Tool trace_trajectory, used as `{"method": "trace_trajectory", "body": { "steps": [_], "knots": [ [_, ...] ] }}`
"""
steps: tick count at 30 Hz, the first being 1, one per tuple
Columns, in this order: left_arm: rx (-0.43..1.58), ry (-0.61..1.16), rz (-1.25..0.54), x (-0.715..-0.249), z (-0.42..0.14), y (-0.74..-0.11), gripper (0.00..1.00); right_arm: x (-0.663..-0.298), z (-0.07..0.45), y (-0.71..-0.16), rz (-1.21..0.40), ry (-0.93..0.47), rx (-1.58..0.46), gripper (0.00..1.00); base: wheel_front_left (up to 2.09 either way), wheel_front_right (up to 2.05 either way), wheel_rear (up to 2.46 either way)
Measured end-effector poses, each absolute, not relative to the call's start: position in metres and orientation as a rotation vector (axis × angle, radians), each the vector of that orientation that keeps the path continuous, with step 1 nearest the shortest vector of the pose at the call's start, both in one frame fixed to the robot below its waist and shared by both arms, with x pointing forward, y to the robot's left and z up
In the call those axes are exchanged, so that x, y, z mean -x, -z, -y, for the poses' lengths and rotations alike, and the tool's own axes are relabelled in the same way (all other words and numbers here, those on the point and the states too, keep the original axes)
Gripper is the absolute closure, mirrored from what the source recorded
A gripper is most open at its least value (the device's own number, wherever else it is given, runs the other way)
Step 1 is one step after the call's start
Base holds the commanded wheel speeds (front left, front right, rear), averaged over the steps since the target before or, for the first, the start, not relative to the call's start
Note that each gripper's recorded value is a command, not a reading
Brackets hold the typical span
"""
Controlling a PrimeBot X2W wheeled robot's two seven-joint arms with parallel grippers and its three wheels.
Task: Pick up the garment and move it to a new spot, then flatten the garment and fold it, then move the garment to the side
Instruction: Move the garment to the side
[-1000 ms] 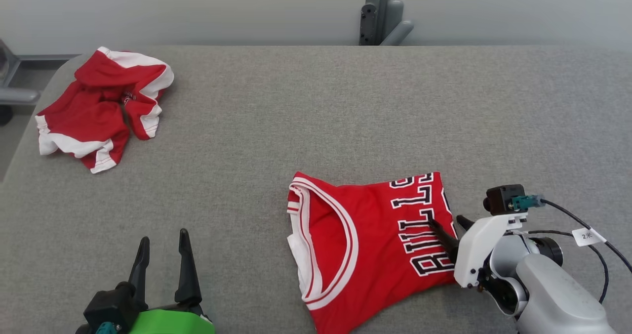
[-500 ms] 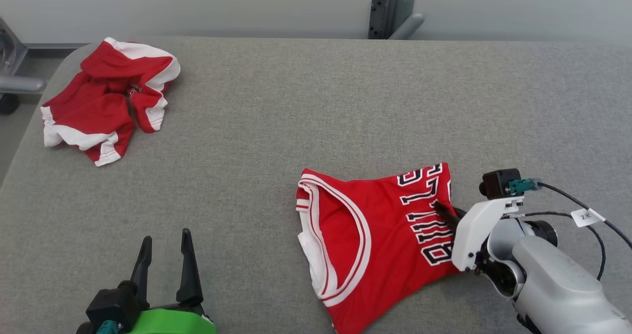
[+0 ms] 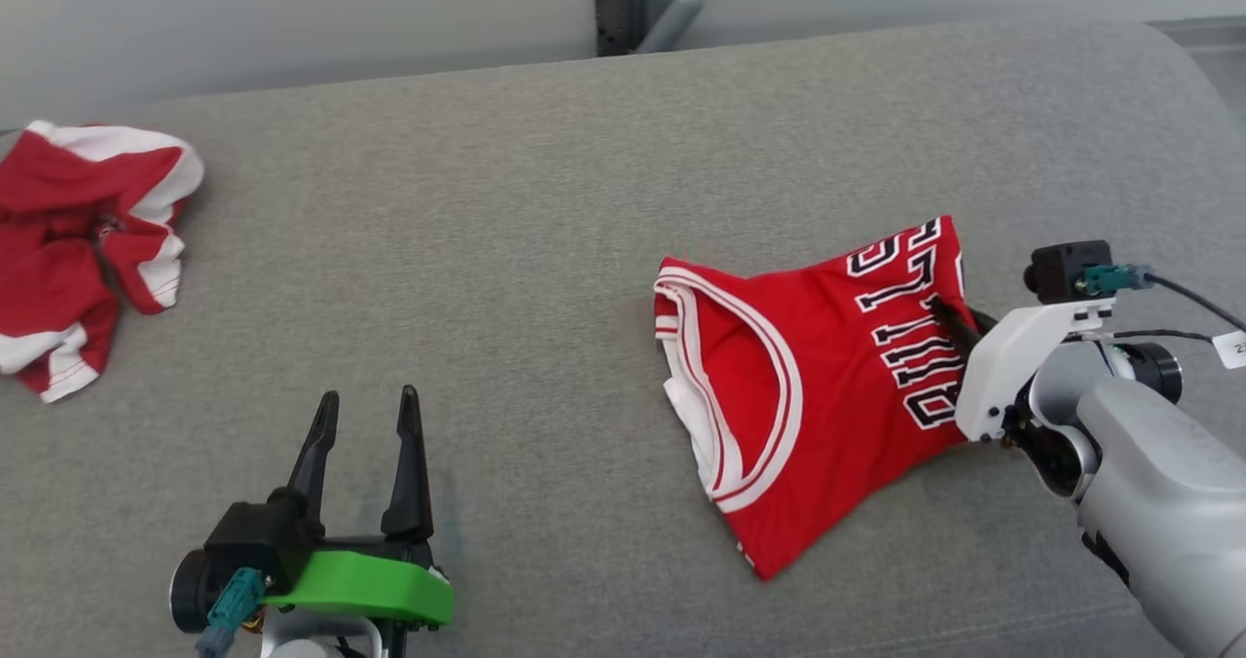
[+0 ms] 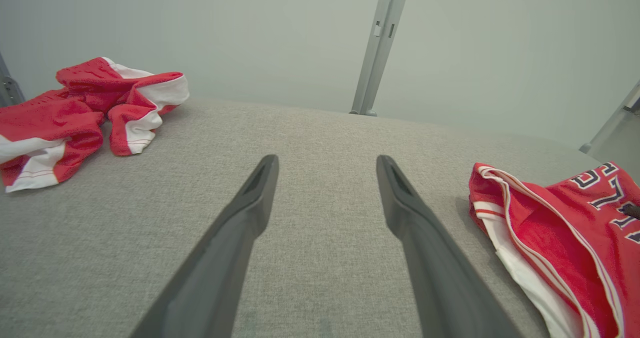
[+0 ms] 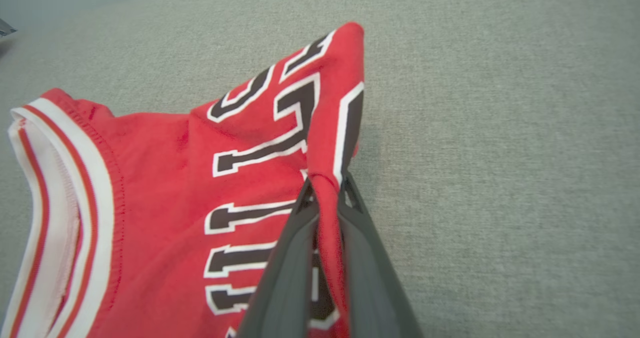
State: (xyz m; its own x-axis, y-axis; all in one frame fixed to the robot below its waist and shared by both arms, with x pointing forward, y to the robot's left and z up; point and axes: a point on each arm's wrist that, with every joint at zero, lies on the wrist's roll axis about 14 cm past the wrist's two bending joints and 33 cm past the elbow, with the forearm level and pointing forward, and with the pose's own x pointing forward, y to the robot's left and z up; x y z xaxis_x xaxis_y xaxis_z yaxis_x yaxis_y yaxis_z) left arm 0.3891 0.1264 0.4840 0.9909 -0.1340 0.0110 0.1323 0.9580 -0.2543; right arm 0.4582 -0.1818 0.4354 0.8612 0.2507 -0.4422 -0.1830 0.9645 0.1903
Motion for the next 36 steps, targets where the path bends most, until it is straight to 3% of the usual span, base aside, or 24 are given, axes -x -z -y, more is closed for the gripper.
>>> {"method": "trace_trajectory", "body": {
  "steps": [7, 20, 36],
  "knots": [
    [0.266, 0.345, -0.022, -0.416, -0.055, -0.481, 0.00, -0.445, 0.264, -0.453, -0.417, -0.032, -0.146, 1.00, 0.00, 0.00, 0.00],
    [0.281, 0.587, -0.067, -0.435, 0.030, -0.468, 0.00, -0.420, 0.323, -0.463, -0.377, 0.153, -0.152, 1.00, 0.00, 0.00, 0.00],
    [0.263, 0.463, -0.085, -0.448, -0.014, -0.451, 0.00, -0.482, 0.324, -0.490, -0.291, 0.132, -0.091, 1.00, 0.00, 0.00, 0.00]
  ]
}}
